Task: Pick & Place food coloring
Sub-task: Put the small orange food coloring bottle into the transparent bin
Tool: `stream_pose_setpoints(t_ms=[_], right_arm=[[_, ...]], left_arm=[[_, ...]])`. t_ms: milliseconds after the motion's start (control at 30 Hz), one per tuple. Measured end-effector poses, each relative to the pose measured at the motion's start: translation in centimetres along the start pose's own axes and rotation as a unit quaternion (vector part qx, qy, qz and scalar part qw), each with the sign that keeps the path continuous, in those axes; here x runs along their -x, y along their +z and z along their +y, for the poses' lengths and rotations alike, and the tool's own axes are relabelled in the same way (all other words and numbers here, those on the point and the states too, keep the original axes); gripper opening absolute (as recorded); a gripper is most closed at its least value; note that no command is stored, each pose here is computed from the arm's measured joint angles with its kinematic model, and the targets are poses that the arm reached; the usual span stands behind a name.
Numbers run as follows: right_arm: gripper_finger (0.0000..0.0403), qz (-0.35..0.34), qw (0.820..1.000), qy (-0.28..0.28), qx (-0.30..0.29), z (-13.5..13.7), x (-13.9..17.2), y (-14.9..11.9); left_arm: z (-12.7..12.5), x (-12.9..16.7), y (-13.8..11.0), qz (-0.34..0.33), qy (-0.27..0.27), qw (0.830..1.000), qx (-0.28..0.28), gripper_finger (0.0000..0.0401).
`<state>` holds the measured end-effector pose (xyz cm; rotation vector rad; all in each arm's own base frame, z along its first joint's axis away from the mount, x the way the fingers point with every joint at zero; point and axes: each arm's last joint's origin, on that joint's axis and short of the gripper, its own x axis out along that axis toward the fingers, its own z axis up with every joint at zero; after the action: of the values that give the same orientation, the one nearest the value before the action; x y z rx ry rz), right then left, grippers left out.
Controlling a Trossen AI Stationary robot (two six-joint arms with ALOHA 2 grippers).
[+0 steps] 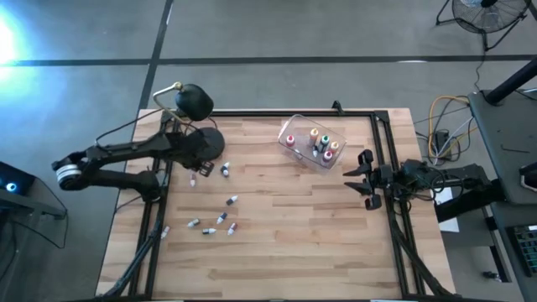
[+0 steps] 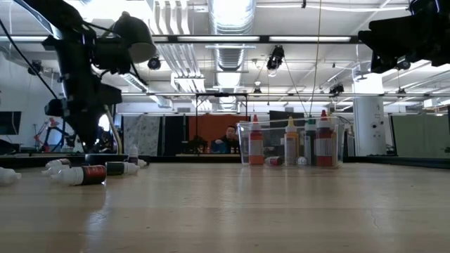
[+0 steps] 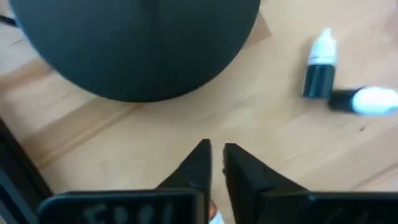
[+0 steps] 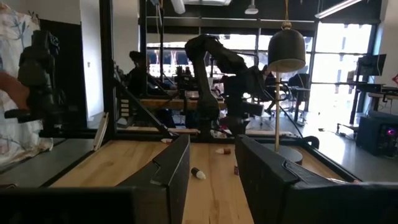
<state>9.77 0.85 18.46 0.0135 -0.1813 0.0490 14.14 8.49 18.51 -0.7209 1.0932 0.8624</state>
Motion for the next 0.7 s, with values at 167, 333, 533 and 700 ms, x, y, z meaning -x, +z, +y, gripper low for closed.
stream_pose_setpoints(t_ms=[167,333,533,700], right_arm=[[0.0123,0.0,1.0,0.0,0.0,0.0,0.0,0.0],[0.0123,0.0,1.0,0.0,0.0,0.0,0.0,0.0],[0.0123,0.0,1.0,0.0,0.0,0.0,0.0,0.0],[0.0123,0.0,1.0,0.0,0.0,0.0,0.0,0.0]], left_arm=[[0.2,0.2,-0.5,0.017,0.014,0.991,0.133,0.0099],[0.2,-0.1,-2.2,0.067,0.06,0.973,0.211,0.0158],[-0.7,-0.3,-2.7,0.044,0.064,0.976,0.203,0.0171],[-0.8,-1.2,-3.1,0.055,0.076,0.976,0.199,0.0172]])
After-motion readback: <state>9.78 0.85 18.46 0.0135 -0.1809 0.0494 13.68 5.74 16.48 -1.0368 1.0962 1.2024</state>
